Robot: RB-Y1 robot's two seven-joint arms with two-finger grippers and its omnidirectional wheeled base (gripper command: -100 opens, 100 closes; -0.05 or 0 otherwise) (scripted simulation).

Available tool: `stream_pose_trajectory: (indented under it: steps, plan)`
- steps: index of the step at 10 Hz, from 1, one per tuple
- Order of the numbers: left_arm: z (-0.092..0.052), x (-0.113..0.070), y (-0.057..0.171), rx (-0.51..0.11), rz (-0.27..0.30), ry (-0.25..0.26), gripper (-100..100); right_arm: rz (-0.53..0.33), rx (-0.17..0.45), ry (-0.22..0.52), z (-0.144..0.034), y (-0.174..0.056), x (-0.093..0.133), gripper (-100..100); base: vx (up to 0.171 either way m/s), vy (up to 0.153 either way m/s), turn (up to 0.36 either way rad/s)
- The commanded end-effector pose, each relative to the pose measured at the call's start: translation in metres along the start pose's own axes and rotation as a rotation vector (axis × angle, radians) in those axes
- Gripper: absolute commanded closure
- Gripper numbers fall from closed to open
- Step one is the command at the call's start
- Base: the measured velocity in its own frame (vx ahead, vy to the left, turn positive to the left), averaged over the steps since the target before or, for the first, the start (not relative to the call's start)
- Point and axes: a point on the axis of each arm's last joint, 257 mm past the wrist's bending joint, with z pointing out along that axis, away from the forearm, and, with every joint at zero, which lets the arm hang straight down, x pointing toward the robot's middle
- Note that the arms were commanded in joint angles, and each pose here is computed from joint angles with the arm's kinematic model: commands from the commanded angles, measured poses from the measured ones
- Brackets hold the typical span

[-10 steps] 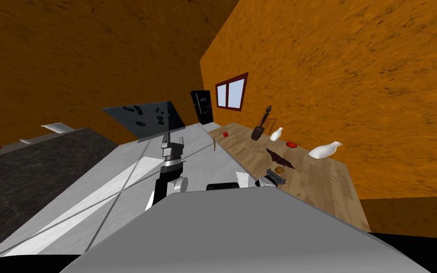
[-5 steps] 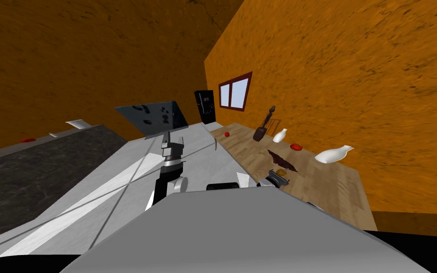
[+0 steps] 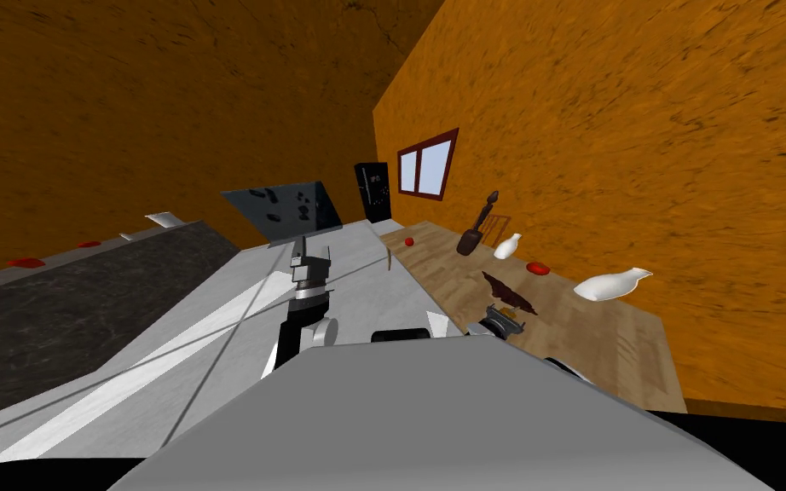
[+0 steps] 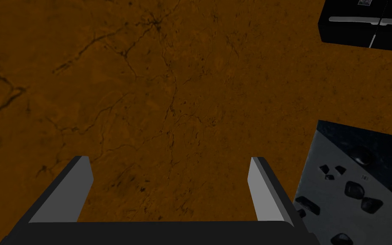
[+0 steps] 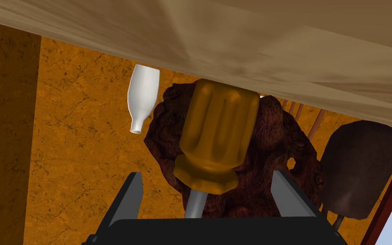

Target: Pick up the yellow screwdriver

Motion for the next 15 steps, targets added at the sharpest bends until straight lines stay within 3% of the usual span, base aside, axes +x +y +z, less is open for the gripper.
stream_pose_trajectory:
  steps: [1, 2, 5, 6, 9, 11, 12, 13, 15]
  plan:
    - [0.0, 0.0, 0.0, 0.0, 0.0, 0.0, 0, 0.0, 0.0, 0.0, 0.0, 0.0, 0.0, 0, 0.0, -0.006, -0.002]
    - [0.0, 0.0, 0.0, 0.0, 0.0, 0.0, 0, 0.023, 0.027, 0.0, -0.013, -0.015, 0.01, -100, 0.025, -0.065, 0.399]
    - [0.0, 0.0, 0.0, 0.0, 0.0, 0.0, 0, 0.05, 0.096, 0.003, -0.03, -0.046, 0.023, -100, 0.021, -0.107, 0.305]
    - [0.0, 0.0, 0.0, 0.0, 0.0, 0.0, 0, 0.059, 0.103, -0.005, -0.03, -0.046, 0.02, -100, 0.007, -0.031, -0.011]
    - [0.0, 0.0, 0.0, 0.0, 0.0, 0.0, 0, 0.092, 0.159, 0.018, -0.064, -0.078, 0.043, -100, 0.015, -0.085, 0.331]
    - [0.0, 0.0, 0.0, 0.0, 0.0, 0.0, 0, 0.105, 0.213, 0.011, -0.07, -0.095, 0.043, -100, 0.007, -0.069, 0.136]
    - [0.0, 0.0, 0.0, 0.0, 0.0, 0.0, 0, 0.109, 0.231, 0.032, -0.087, -0.107, 0.056, -100, 0.002, -0.052, 0.385]
    - [0.0, 0.0, 0.0, 0.0, 0.0, 0.0, 0, 0.094, 0.272, 0.037, -0.092, -0.126, 0.062, -100, -0.006, -0.072, 0.254]
    - [0.0, 0.0, 0.0, 0.0, 0.0, 0.0, 0, 0.105, 0.278, 0.025, -0.093, -0.125, 0.057, -100, -0.003, -0.03, -0.015]
